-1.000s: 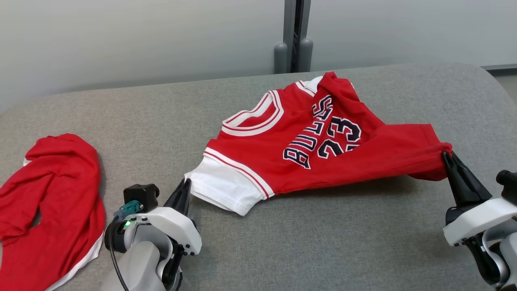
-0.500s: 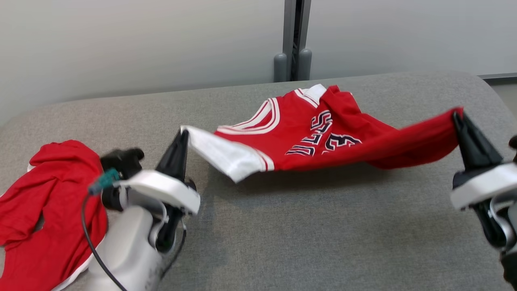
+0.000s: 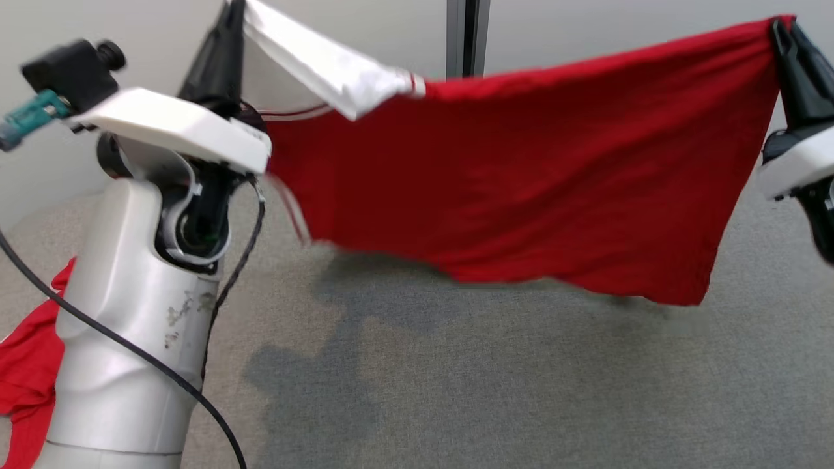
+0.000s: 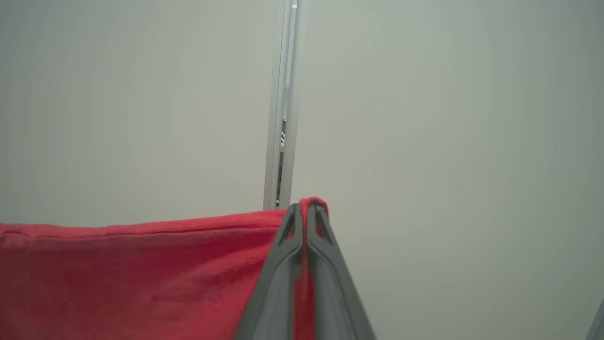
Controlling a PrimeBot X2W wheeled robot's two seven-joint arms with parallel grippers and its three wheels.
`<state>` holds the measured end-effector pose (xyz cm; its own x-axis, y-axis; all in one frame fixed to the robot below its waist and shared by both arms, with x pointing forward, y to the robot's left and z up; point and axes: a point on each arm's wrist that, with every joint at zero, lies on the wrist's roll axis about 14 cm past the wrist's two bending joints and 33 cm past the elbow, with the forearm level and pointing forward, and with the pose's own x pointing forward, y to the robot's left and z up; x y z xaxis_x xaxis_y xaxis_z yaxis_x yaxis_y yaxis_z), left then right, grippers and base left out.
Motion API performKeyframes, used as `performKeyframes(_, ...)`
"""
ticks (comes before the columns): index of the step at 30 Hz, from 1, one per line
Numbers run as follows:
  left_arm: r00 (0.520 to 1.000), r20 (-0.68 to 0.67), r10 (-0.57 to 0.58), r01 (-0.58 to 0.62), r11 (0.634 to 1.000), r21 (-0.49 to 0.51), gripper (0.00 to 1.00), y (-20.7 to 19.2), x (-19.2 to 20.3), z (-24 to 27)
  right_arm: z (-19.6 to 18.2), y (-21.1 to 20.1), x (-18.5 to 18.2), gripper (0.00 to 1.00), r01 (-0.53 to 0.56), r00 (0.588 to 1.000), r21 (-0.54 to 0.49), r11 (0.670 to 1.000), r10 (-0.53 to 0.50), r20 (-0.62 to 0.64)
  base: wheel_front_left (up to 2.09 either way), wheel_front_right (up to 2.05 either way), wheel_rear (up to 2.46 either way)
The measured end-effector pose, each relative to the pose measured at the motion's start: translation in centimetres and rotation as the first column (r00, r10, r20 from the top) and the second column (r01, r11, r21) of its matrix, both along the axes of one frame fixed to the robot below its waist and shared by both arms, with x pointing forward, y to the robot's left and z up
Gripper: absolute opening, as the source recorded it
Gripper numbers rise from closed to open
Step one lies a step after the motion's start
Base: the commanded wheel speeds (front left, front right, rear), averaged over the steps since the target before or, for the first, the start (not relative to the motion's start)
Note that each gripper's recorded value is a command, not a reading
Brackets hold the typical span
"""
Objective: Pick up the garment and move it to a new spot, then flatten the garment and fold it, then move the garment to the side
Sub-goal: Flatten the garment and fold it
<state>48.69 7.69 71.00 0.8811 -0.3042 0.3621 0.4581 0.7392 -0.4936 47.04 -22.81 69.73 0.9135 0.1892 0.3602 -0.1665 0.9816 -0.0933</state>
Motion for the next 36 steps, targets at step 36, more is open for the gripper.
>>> performKeyframes(36,0.924,0.290,0.250,-0.254,0.967,-0.025,0.00,2.5,19.1,8.4,7.0,0.9,20.4,0.00,0.055,0.984,0.002,0.998,-0.055,0.167,0.00,0.00,0.00)
